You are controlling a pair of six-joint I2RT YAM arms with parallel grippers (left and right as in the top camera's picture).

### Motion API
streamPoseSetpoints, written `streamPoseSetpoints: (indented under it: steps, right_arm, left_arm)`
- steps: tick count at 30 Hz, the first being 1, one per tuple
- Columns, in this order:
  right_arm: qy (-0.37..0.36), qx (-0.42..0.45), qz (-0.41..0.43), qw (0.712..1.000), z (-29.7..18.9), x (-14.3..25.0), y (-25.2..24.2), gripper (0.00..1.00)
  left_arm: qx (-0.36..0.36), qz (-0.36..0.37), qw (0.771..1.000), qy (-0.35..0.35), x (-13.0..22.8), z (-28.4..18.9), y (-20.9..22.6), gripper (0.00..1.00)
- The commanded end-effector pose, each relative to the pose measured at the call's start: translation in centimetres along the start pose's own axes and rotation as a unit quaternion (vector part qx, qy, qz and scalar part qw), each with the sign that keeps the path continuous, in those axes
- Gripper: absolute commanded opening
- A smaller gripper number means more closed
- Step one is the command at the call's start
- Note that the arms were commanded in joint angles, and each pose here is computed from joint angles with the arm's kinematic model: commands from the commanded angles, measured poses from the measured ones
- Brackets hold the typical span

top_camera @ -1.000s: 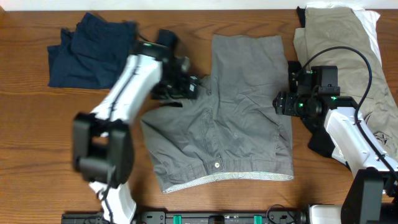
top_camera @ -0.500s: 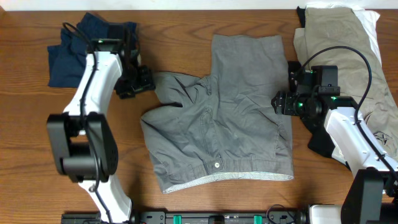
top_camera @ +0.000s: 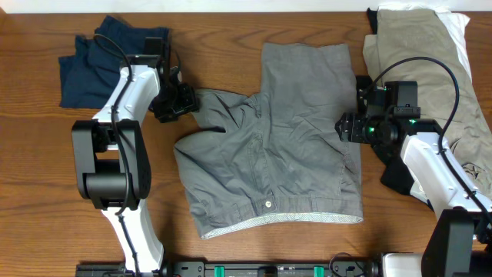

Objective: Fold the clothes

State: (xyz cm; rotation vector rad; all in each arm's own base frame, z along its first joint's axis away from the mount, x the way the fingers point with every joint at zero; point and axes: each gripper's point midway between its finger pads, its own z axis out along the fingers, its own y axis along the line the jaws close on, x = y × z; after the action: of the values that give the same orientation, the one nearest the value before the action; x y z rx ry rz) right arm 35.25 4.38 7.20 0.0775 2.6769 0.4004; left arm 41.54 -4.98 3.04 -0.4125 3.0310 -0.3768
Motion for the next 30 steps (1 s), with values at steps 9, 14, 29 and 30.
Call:
streamPoseSetpoints:
  steps: [9, 14, 29, 30]
  right_arm:
    - [-0.018, -0.006, -0.012, 1.0, -0.9, -1.1, 0.3, 0.74]
    - [-0.018, -0.009, -0.012, 1.0, -0.9, -1.1, 0.5, 0.74]
    - [-0.019, -0.009, -0.013, 1.0, -0.9, -1.2, 0.5, 0.74]
    - [-0.019, -0.009, -0.013, 1.0, -0.9, -1.2, 0.5, 0.74]
  left_arm:
    - [0.008, 0.01, 1.0, 0.007, 0.1, 3.5, -0.8, 0.63]
    - [0.015, 0.019, 1.0, -0.006, -0.6, 4.6, -1.4, 0.62]
    - [0.055, 0.065, 0.99, -0.11, -5.1, 4.2, -5.1, 0.08]
    - [0.06, 0.069, 0.988, -0.124, -5.7, 4.1, -5.4, 0.08]
